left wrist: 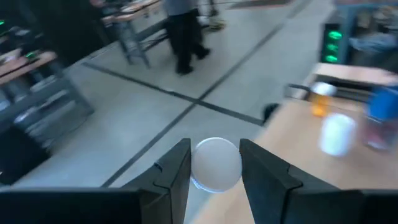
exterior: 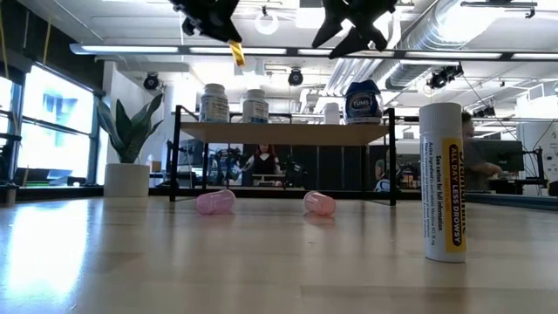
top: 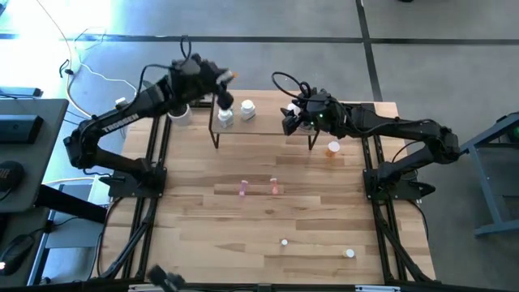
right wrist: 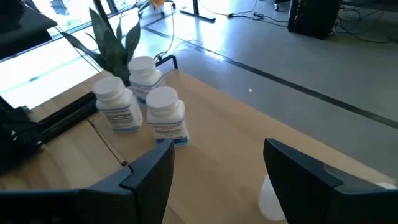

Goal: Pick and place medicine bottles onto shelf by color
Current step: Put the bottom orange pill bottle on the shelf

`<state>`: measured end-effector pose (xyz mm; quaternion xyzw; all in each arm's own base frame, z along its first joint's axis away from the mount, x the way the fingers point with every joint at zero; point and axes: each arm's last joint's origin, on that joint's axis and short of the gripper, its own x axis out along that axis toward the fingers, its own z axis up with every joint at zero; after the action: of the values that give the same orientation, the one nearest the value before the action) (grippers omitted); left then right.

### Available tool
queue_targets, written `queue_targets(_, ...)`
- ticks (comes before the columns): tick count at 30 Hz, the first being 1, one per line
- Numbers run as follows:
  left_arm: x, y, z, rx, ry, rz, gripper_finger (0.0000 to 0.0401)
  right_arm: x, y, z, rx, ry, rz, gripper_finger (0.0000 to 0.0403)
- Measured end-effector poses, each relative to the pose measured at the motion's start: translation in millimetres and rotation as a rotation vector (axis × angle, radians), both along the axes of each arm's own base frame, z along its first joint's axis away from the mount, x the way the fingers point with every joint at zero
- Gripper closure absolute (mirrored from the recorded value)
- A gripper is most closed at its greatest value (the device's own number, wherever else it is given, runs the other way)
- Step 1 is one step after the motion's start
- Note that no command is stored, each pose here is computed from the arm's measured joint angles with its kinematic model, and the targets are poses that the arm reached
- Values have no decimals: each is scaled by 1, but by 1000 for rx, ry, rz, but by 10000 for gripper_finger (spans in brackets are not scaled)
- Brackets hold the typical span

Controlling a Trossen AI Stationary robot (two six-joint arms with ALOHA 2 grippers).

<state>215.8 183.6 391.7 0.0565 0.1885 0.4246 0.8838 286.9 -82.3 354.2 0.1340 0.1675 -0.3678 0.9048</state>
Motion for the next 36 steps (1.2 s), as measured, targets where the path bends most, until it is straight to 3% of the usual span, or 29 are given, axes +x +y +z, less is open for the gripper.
queue_targets(7,-3,38,8,-69,-90,71,284,-3,-6,-2,10,14,-23,164)
queue_targets(12,8,54,-5,-193,-122,58,284,-3,-8,-2,44,-16,-52,164)
queue_targets(23,28,74,-42,-400,-23,99,284,-4,-9,-2,45,-17,-71,164)
queue_targets(32,36,84,-21,-457,47,92,284,-4,-9,-3,46,-7,-74,164)
queue_targets(36,40,89,-25,-504,89,91,284,-5,-9,-5,60,3,-81,164)
